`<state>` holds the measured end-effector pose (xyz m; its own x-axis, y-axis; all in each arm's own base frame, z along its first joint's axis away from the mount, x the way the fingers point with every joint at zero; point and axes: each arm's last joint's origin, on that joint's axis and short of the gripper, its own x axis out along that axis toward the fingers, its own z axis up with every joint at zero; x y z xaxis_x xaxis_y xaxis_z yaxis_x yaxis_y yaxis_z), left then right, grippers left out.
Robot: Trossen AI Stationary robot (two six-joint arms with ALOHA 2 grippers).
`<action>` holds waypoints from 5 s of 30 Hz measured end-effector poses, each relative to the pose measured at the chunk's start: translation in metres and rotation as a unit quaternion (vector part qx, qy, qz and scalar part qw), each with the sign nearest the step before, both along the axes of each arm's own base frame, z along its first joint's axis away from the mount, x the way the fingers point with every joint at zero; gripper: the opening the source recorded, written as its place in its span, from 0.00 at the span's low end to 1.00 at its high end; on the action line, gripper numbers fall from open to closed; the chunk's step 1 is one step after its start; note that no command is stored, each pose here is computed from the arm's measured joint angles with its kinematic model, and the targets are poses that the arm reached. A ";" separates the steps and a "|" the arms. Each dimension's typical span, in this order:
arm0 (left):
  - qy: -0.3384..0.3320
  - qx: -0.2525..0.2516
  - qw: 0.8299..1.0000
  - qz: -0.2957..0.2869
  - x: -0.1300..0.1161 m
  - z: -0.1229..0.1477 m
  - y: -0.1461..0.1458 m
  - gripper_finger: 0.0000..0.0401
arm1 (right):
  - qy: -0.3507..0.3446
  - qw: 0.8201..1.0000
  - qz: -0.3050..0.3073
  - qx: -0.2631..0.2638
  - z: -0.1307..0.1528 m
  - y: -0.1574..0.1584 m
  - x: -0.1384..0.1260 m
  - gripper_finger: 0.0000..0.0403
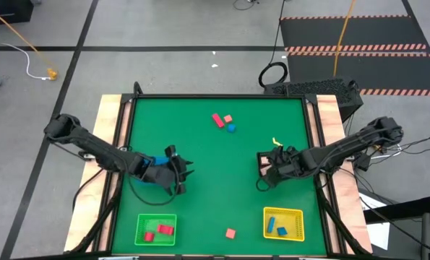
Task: Sort & place blocks by color
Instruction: Put the bottom orange block into the blue bin
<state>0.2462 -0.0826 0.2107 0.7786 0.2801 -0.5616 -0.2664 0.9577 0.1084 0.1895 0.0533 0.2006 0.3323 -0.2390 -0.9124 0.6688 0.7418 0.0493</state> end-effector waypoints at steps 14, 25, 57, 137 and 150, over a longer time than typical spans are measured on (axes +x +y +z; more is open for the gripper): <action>0.009 -0.018 0.999 0.029 0.012 0.000 0.037 0.36 | -0.280 0.959 0.020 0.027 0.025 0.012 0.052 0.57; 0.016 -0.022 0.999 -0.021 0.006 -0.001 0.016 0.36 | -0.421 0.897 0.117 0.066 0.005 0.052 0.103 0.57; 0.010 -0.029 0.996 -0.085 -0.005 0.000 -0.020 0.36 | -0.317 0.893 0.312 0.073 -0.057 0.146 0.098 0.71; -0.030 -0.146 0.989 0.014 -0.001 0.001 -0.013 0.36 | -0.350 0.889 0.278 -0.098 -0.060 0.093 0.151 0.31; -0.042 -0.093 0.994 0.028 0.010 0.005 0.012 0.36 | -0.309 0.878 0.294 -0.217 -0.046 0.036 0.167 0.32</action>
